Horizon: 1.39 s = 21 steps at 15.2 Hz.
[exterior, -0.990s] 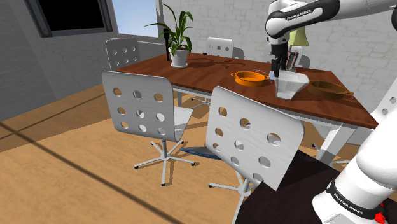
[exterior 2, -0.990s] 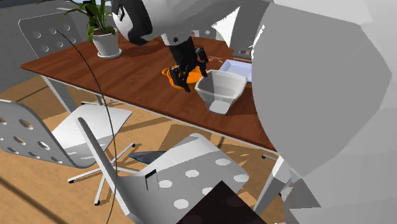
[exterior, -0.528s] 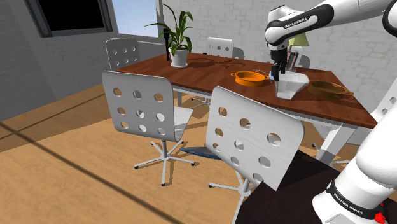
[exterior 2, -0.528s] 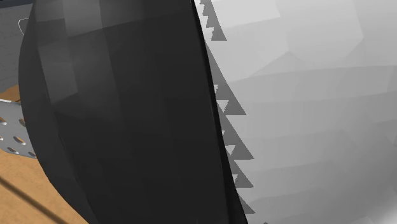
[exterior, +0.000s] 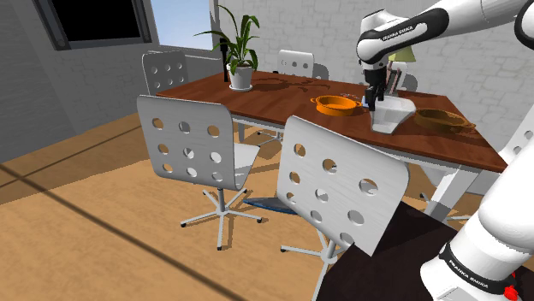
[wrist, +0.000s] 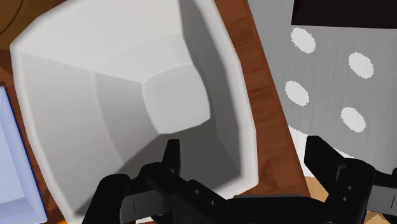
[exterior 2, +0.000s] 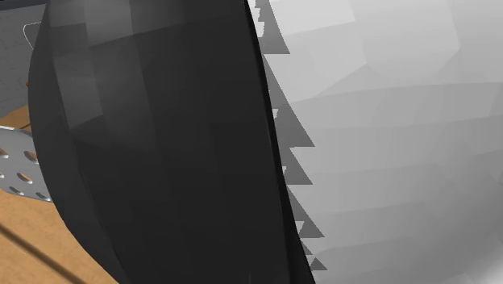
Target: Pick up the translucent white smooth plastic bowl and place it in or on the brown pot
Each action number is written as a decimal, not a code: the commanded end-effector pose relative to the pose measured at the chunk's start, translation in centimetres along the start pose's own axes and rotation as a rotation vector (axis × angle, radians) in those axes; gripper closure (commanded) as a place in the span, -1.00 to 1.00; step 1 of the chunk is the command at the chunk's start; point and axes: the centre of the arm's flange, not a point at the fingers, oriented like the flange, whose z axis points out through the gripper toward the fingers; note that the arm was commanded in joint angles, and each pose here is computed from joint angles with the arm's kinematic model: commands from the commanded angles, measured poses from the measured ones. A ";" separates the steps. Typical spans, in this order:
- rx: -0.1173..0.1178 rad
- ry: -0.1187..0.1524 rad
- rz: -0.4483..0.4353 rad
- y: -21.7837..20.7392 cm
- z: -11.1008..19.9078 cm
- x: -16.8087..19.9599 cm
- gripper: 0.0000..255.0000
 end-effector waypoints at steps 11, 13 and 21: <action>0.000 0.000 0.000 0.0 0.0 0.0 1.00; 0.000 0.000 0.000 0.3 -1.0 -0.3 1.00; 0.000 0.000 0.000 1.3 -5.0 -1.2 1.00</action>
